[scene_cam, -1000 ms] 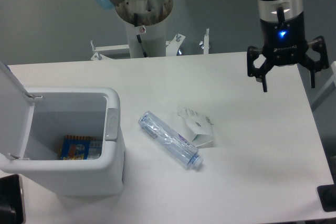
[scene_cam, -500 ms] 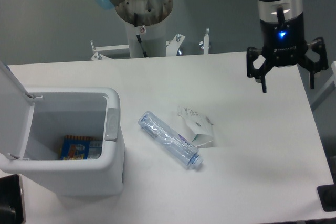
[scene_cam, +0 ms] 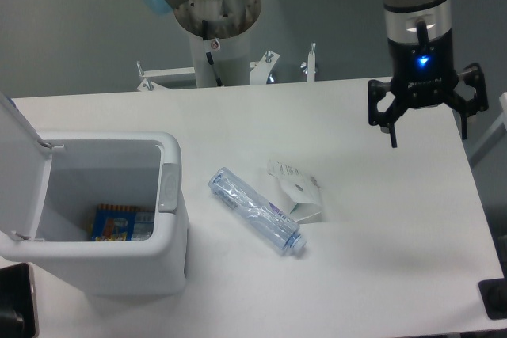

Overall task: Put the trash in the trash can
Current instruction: 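Move the open gripper over the crumpled white paper and lower it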

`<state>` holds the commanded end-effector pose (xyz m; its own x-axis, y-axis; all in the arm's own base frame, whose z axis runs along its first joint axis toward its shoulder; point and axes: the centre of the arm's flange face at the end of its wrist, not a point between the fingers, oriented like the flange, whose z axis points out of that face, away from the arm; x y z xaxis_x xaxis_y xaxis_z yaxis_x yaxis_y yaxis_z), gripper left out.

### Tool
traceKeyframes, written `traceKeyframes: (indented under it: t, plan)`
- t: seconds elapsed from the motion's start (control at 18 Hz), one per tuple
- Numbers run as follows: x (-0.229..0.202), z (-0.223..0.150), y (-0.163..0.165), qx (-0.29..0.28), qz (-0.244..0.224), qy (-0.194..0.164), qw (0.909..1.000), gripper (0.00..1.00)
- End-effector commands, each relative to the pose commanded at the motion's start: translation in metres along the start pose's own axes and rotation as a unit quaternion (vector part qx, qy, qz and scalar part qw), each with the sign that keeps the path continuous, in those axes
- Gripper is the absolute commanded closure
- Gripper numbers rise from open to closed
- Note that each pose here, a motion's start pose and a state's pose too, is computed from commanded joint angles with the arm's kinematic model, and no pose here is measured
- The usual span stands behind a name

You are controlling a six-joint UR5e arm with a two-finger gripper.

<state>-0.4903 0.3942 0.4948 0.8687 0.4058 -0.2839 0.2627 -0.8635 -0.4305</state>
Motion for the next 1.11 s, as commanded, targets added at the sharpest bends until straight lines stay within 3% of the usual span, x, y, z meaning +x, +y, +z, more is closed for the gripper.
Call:
traceKeyframes:
  t: [0.17, 0.67, 1.11]
  plan:
    - [0.007, 0.010, 0.003, -0.006, -0.048, 0.008, 0.9988, 0.00]
    - [0.077, 0.065, 0.024, -0.056, -0.030, 0.065, 0.9959, 0.00]
    - [0.135, 0.125, 0.051, -0.115, -0.008, 0.125, 0.9854, 0.00]
